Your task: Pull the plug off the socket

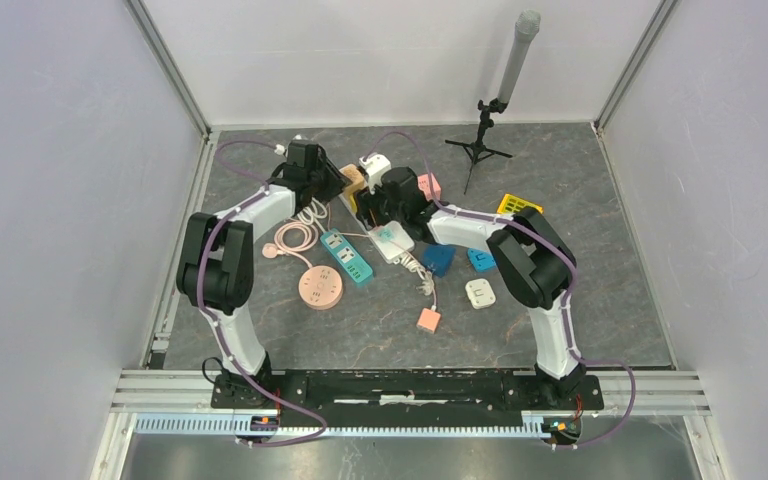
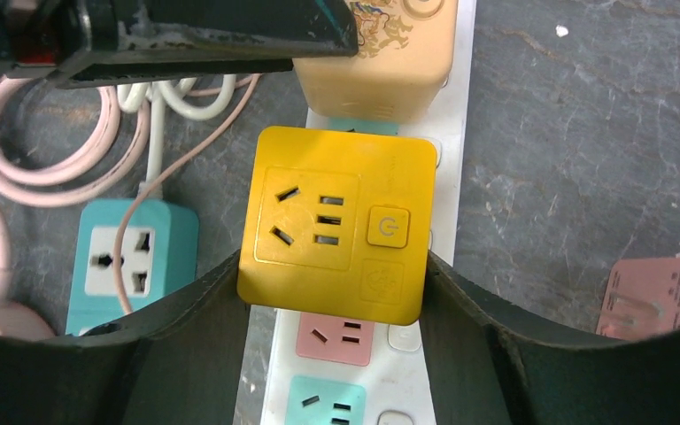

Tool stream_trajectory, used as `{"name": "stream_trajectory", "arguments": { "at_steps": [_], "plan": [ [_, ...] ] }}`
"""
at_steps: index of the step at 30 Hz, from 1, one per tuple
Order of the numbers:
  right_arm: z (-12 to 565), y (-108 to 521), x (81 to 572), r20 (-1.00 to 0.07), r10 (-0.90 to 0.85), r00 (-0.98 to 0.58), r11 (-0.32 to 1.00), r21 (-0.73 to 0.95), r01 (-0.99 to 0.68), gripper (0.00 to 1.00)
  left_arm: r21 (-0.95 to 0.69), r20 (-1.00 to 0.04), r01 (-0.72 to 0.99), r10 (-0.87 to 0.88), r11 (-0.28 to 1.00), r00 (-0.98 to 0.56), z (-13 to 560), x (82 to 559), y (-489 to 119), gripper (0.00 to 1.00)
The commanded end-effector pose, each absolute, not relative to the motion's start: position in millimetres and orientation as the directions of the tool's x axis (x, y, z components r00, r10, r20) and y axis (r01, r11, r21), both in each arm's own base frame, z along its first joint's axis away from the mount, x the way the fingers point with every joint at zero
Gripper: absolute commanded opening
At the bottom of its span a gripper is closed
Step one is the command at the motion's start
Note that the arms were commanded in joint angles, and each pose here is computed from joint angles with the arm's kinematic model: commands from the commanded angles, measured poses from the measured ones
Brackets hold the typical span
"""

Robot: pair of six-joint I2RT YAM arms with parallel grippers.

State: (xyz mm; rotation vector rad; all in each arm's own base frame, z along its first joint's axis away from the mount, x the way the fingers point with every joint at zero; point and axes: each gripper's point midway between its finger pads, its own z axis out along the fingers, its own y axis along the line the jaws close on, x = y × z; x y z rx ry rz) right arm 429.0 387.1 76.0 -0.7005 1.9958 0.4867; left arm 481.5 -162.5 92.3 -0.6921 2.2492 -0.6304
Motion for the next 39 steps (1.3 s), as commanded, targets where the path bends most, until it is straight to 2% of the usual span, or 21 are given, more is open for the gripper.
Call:
{"name": "stream_trajectory", "arguments": {
  "at_steps": [1,7,9,12,15,17,23,24,26,27,30,32,34,36,38,39],
  "plan": [
    [82.5,373.8,405.3,-0.863,-0.305,-0.403,0.741,0.051,-0.670,0.20,-0.271,-0.301,-0.457,-0.525,0.847,-0.796,-8.7,377.2,-124.4,0.16],
    [94.7,380.4,414.4,-0.878,-0.280,-0.388,0.748,0.054,-0.662,0.21,-0.270,-0.269,-0.479,-0.543,0.835,-0.795,-16.6,378.6,-122.3,0.16],
    [102.2,384.7,421.5,-0.889,-0.262,-0.376,0.755,0.054,-0.654,0.29,-0.288,-0.244,-0.491,-0.559,0.822,-0.793,-16.6,381.9,-121.5,0.16],
    [110.3,388.0,434.0,-0.901,-0.239,-0.361,0.776,0.046,-0.629,0.47,-0.318,-0.217,-0.515,-0.590,0.796,-0.778,-16.9,386.3,-115.1,0.16],
    [115.4,398.0,442.0,-0.912,-0.216,-0.348,0.771,0.059,-0.634,0.58,-0.327,-0.208,-0.524,-0.601,0.786,-0.771,-15.4,388.8,-112.9,0.16],
    [116.8,405.0,446.2,-0.917,-0.204,-0.342,0.764,0.069,-0.641,0.61,-0.324,-0.202,-0.520,-0.595,0.790,-0.778,-15.7,389.3,-113.6,0.17],
    [109.9,409.8,455.7,-0.911,-0.211,-0.354,0.775,0.065,-0.629,0.61,-0.337,-0.161,-0.546,-0.618,0.767,-0.769,-21.0,383.5,-116.4,0.16],
    [108.7,407.8,456.8,-0.911,-0.216,-0.352,0.781,0.055,-0.622,0.63,-0.342,-0.152,-0.552,-0.624,0.761,-0.767,-21.9,383.5,-116.2,0.16],
    [110.2,402.6,459.9,-0.912,-0.222,-0.346,0.798,0.035,-0.602,0.79,-0.355,-0.137,-0.558,-0.632,0.750,-0.763,-22.2,384.5,-116.5,0.16],
    [112.9,400.8,461.2,-0.915,-0.221,-0.338,0.803,0.026,-0.595,0.83,-0.357,-0.135,-0.559,-0.633,0.749,-0.762,-22.1,384.5,-117.0,0.16],
    [115.3,402.9,465.6,-0.920,-0.228,-0.319,0.800,0.009,-0.599,0.88,-0.363,-0.132,-0.560,-0.636,0.745,-0.760,-20.9,385.8,-117.1,0.16],
    [112.0,407.4,468.6,-0.918,-0.231,-0.323,0.796,0.013,-0.606,0.86,-0.370,-0.131,-0.559,-0.637,0.742,-0.759,-19.1,387.1,-117.6,0.16],
    [108.5,414.3,468.9,-0.916,-0.235,-0.326,0.781,0.022,-0.625,0.76,-0.378,-0.128,-0.559,-0.640,0.738,-0.758,-17.5,388.5,-118.5,0.16],
    [106.7,416.6,467.8,-0.914,-0.237,-0.329,0.772,0.027,-0.635,0.58,-0.383,-0.125,-0.558,-0.640,0.736,-0.758,-16.6,389.4,-119.2,0.16],
    [110.5,415.8,464.9,-0.920,-0.221,-0.323,0.771,0.038,-0.636,0.35,-0.386,-0.125,-0.559,-0.641,0.734,-0.757,-15.7,390.5,-119.0,0.16],
    [115.9,414.5,461.5,-0.927,-0.207,-0.314,0.767,0.046,-0.640,0.27,-0.387,-0.122,-0.560,-0.643,0.733,-0.756,-15.6,390.5,-118.8,0.16]
  ]
}}
